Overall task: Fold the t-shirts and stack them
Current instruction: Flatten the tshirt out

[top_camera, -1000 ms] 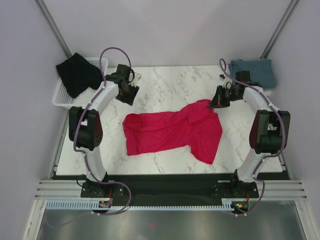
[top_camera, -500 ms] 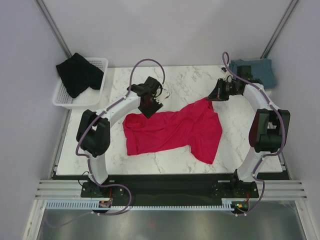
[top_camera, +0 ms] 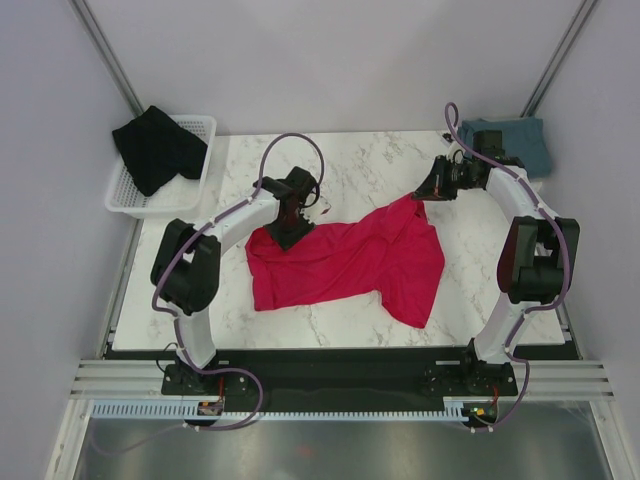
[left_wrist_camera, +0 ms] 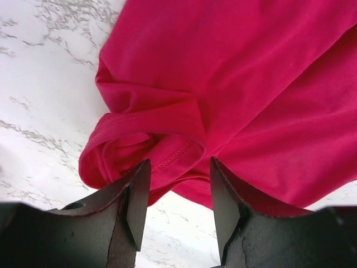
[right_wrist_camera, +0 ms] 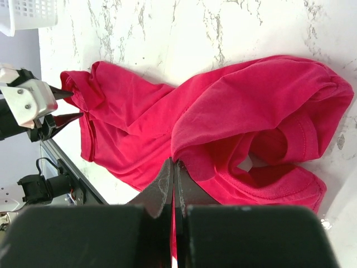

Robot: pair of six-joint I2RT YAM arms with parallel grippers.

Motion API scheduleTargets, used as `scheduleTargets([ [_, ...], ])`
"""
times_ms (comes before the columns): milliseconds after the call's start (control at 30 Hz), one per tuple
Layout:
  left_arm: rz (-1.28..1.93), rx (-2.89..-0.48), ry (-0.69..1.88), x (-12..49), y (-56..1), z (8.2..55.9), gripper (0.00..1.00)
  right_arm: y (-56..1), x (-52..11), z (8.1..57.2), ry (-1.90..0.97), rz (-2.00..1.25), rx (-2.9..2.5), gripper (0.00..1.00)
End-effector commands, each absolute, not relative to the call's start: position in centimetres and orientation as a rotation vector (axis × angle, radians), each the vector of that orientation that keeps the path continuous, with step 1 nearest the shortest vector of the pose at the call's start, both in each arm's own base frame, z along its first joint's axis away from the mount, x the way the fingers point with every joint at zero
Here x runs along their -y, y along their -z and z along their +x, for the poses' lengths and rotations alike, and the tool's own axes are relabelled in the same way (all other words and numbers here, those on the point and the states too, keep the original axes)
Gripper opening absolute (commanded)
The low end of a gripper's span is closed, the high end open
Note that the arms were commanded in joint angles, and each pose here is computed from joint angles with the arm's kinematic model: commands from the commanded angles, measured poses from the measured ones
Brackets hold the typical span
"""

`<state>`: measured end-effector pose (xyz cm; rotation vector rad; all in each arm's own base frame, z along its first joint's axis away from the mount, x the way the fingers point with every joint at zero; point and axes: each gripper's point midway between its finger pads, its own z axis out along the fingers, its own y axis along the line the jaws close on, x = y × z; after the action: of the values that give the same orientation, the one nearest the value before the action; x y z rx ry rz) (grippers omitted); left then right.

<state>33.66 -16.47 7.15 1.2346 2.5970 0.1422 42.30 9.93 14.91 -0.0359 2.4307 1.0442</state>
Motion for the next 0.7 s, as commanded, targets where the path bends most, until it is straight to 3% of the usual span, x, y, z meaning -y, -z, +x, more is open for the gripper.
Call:
scheduleTargets([
  [0,1.255,-2.582,-0.136,16.4,-7.9,33.1,0.54,-16.6,-10.5,43.5,-1.065,-0.086,-2.361,0.00],
  [533,1.248,-2.656,-0.107,17.4,-4.8,33.8,0.53,-16.0,-10.3,43.5,-1.050,-0.082,-2.374,0.00],
  [633,1.243,-2.650,-0.099,17.7,-4.8,34.3,0.43,-16.0,-10.2,43.6,-1.039,-0.083,-2.373,0.00],
  [667,1.239,-2.652,-0.101,17.7,-4.8,34.4,0.35,-15.9,-10.2,43.6,-1.038,-0.080,-2.376,0.00],
])
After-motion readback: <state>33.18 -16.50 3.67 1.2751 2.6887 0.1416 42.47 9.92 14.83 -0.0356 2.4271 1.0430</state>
